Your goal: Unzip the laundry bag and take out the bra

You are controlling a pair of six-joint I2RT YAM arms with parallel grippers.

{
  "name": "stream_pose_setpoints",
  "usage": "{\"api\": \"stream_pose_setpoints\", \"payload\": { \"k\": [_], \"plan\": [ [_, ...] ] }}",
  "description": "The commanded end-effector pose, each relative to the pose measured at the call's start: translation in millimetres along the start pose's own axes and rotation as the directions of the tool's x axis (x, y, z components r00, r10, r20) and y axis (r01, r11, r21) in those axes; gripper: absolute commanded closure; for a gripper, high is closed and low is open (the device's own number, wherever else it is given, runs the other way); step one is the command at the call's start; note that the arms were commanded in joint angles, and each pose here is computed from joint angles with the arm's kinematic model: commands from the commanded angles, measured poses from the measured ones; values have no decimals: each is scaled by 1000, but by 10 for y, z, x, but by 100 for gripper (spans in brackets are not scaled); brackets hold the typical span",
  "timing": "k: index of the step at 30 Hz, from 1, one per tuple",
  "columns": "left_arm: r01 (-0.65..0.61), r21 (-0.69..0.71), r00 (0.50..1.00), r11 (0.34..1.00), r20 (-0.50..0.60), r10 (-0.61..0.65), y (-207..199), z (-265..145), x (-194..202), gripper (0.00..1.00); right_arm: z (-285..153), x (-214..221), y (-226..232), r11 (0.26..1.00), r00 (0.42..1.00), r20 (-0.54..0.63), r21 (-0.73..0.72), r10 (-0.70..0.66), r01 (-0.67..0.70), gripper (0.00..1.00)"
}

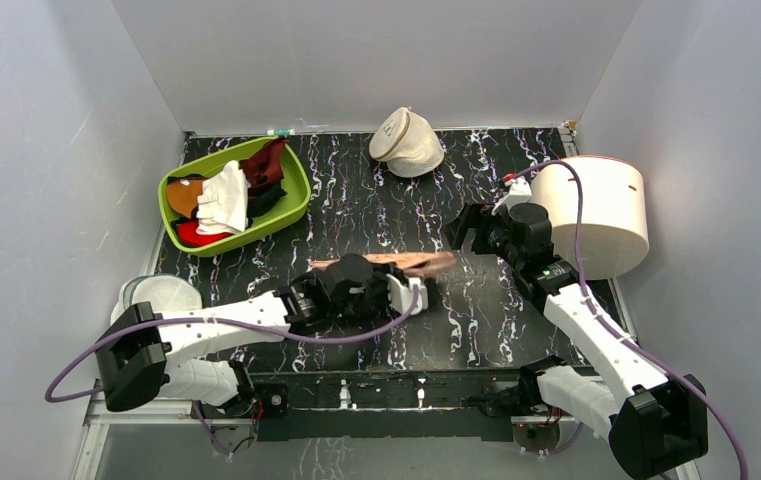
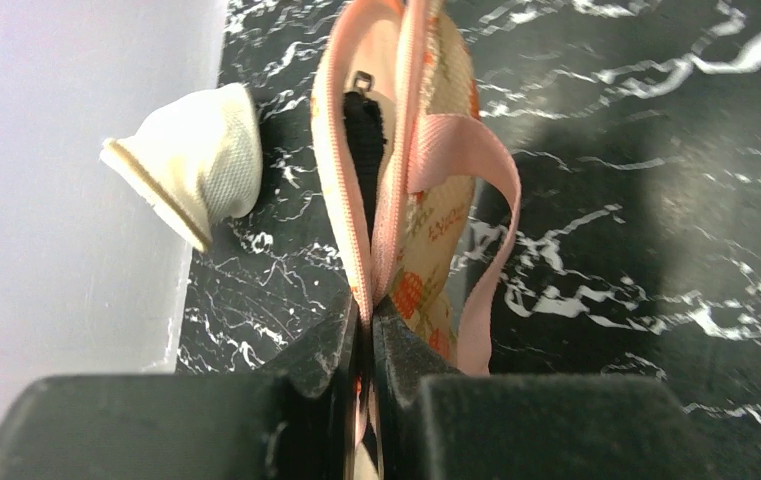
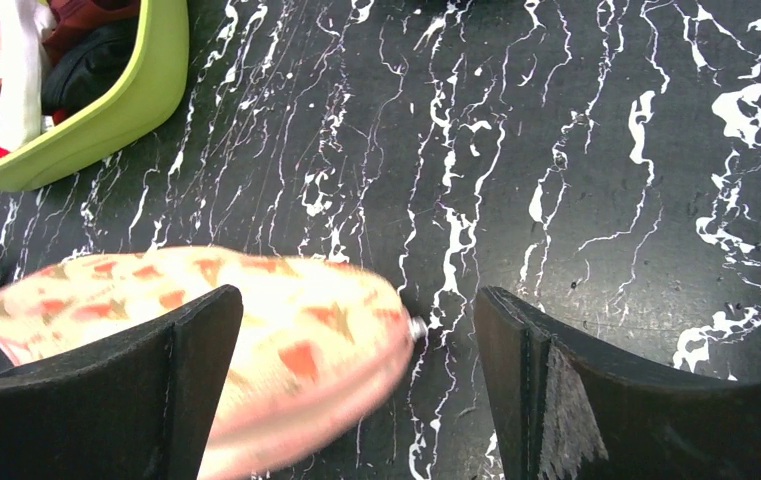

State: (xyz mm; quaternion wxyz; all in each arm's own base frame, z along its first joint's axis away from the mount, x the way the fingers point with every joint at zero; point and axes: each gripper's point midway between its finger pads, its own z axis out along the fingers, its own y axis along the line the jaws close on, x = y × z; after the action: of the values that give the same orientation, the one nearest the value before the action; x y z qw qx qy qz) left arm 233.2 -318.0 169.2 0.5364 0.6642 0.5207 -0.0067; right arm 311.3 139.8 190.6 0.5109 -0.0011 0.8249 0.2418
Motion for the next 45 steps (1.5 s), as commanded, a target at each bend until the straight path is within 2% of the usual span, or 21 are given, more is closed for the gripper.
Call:
{"api": "stream_pose_setpoints", "payload": {
  "k": [1, 2, 4, 9, 10, 14, 16, 18, 21, 23, 24, 26, 28, 32, 39, 41, 43, 45],
  "plan": [
    [-78, 97, 996, 992, -24, 80, -347, -37, 17, 100, -61, -319, 55, 1000, 996, 88, 6, -24, 23, 14],
    [-63, 164, 998, 984, -2, 64, -521, -52, -8, 98, -79, -324, 51, 1000, 995, 93, 9, -30, 29, 14],
    [-34, 264, 999, 964, 14, 32, -815, -93, -24, 87, -111, -336, 35, 999, 994, 103, 18, -40, 38, 14],
    [33, 390, 998, 920, 29, -48, -1105, -164, -118, 46, -169, -345, 29, 998, 991, 119, 19, -60, 58, 13],
    [42, 411, 998, 911, 34, -61, -1124, -184, -158, 41, -175, -347, 29, 998, 991, 119, 19, -66, 65, 13],
    [109, 455, 988, 884, 47, -145, -1098, -259, -360, 32, -201, -358, 16, 996, 989, 124, 27, -85, 82, 12],
    [160, 416, 976, 895, 67, -205, -990, -210, -483, 30, -213, -384, 24, 996, 987, 133, 26, -89, 86, 12],
    [267, 340, 951, 902, 57, -303, -830, -77, -590, 28, -222, -412, 32, 996, 986, 142, 25, -89, 86, 12],
    [406, 286, 896, 868, 61, -439, -766, 135, -786, 20, -244, -459, 43, 996, 984, 158, 26, -87, 84, 12],
    [434, 189, 890, 881, 63, -452, -736, 288, -841, 19, -272, -496, 47, 996, 982, 169, 31, -87, 83, 12],
    [448, 97, 890, 889, 46, -454, -664, 377, -812, 18, -286, -509, 45, 996, 981, 173, 34, -89, 85, 12],
    [443, 6, 896, 896, -11, -443, -708, 575, -758, 13, -323, -532, 42, 996, 979, 181, 41, -91, 85, 11],
    [440, -50, 896, 897, -47, -442, -765, 743, -714, 12, -349, -542, 39, 995, 979, 184, 45, -91, 85, 11],
    [410, -98, 908, 907, -50, -416, -866, 961, -701, 11, -375, -512, 22, 995, 981, 173, 52, -90, 82, 11],
    [337, -113, 933, 935, -96, -348, -1097, 1048, -394, 14, -411, -413, -39, 995, 984, 156, 72, -83, 72, 10],
    [327, -124, 933, 937, -118, -341, -1139, 1021, -283, 23, -396, -375, -51, 995, 986, 146, 73, -78, 68, 10],
    [331, -133, 927, 934, -137, -348, -1169, 948, -176, 44, -371, -334, -64, 995, 989, 130, 74, -76, 66, 10],
    [344, -117, 924, 932, -132, -358, -1203, 862, -134, 59, -343, -295, -61, 996, 991, 112, 68, -73, 66, 10]
  ]
}}
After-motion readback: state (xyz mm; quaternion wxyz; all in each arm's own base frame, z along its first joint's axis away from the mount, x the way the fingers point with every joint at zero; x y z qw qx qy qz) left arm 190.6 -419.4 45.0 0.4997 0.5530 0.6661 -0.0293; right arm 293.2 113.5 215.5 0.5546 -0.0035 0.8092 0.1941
